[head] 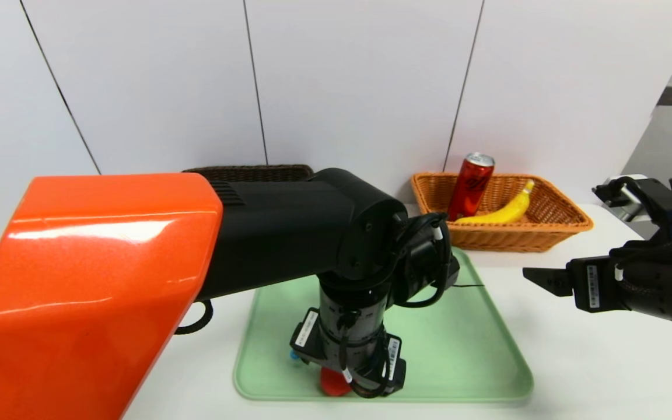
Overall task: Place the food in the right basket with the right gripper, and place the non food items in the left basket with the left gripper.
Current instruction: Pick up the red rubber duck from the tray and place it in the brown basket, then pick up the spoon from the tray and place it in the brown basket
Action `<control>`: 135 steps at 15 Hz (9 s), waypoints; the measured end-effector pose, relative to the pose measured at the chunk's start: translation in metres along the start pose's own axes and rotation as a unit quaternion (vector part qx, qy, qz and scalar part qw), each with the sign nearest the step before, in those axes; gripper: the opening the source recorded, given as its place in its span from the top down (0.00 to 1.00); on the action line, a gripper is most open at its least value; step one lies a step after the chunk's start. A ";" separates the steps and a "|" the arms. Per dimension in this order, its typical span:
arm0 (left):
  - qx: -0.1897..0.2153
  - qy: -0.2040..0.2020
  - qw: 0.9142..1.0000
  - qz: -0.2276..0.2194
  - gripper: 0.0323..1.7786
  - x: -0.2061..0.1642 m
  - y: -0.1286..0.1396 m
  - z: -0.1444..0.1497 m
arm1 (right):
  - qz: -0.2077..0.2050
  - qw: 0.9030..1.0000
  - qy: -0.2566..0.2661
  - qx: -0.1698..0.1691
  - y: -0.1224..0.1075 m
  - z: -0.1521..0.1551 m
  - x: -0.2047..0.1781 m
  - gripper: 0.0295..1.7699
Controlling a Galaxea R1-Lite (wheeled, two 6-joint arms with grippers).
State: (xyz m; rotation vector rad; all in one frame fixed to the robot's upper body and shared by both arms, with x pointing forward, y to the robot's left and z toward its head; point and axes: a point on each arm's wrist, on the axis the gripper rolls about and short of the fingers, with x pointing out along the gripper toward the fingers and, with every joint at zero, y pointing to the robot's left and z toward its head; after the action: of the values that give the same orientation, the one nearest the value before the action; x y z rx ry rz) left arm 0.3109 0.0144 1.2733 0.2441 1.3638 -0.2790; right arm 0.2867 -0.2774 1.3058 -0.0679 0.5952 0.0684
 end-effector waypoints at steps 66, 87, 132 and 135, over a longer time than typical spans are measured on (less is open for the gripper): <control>0.182 -0.189 0.960 -0.101 0.07 -0.072 0.088 0.013 | 0.000 1.000 0.012 0.009 0.002 -0.011 0.007 0.04; 0.151 -0.048 0.987 -0.039 0.05 0.009 0.065 0.052 | 0.000 1.000 0.025 0.006 0.004 -0.012 0.015 0.04; 0.149 -0.416 0.896 0.049 0.96 -0.132 0.268 0.077 | 0.003 1.000 0.023 0.012 0.004 -0.016 0.010 0.04; 0.224 -0.420 0.876 0.077 0.96 -0.101 0.287 0.102 | 0.003 1.000 0.023 0.014 0.004 -0.017 0.009 0.04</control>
State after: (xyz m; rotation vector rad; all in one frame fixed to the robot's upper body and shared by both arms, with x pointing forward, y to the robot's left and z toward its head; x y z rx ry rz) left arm 0.4834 0.2567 1.3945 0.5416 0.3959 -0.4959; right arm 0.2843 -0.2743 1.2863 -0.0407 0.6426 0.0643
